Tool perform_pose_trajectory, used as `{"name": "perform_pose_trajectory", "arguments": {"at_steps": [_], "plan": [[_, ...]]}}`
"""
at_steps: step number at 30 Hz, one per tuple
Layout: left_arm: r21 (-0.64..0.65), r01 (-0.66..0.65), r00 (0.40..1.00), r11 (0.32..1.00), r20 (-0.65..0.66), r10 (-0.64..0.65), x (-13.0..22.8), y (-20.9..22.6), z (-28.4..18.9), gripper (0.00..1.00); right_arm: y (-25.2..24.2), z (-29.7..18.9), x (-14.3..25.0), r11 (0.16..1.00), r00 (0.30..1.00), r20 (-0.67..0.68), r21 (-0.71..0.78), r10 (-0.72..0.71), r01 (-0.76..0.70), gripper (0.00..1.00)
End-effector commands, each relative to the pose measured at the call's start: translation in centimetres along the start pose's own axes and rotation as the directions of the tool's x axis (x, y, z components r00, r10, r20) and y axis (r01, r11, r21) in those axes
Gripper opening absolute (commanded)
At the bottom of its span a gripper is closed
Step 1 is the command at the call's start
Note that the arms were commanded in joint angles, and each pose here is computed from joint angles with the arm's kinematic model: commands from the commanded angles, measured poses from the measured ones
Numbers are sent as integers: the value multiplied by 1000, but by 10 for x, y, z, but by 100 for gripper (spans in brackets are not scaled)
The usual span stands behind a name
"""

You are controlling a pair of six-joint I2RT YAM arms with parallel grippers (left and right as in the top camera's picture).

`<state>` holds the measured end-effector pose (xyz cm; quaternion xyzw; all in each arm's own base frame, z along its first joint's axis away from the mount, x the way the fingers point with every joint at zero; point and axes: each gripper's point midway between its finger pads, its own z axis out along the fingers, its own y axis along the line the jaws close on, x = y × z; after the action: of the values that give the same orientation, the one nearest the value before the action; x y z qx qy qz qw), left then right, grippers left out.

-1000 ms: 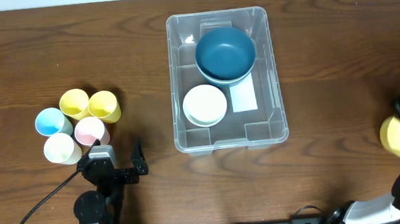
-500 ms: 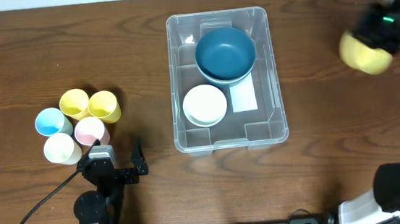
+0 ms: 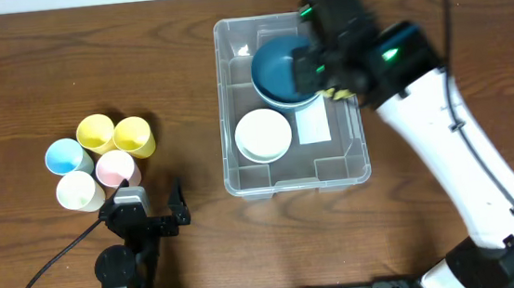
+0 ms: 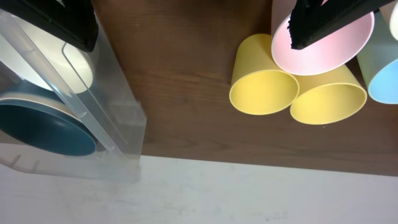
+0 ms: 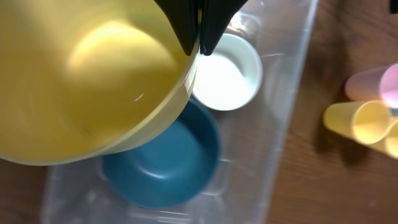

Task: Pack container
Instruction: 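Carry the yellow bowl into the bin onto the white bowl, release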

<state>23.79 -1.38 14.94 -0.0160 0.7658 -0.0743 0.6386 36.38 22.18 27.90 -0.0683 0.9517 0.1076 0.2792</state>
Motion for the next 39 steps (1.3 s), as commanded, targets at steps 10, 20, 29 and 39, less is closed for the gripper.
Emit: {"name": "perform_pose_trajectory", "arguments": {"at_steps": [10, 20, 29, 39], "plan": [[0, -9, 1000, 1000, -30, 9, 13, 2, 2, 98, 70, 90, 44, 995, 992, -87, 34, -87, 91, 1], [0, -9, 1000, 1000, -29, 9, 13, 2, 2, 98, 82, 135, 86, 990, 972, -209, 70, -106, 123, 1], [0, -9, 1000, 1000, -29, 9, 13, 2, 2, 98, 84, 136, 96, 992, 963, -254, 55, -92, 110, 4], [0, -9, 1000, 1000, -30, 9, 13, 2, 2, 98, 85, 136, 99, 994, 960, -267, 48, -85, 101, 12]]}}
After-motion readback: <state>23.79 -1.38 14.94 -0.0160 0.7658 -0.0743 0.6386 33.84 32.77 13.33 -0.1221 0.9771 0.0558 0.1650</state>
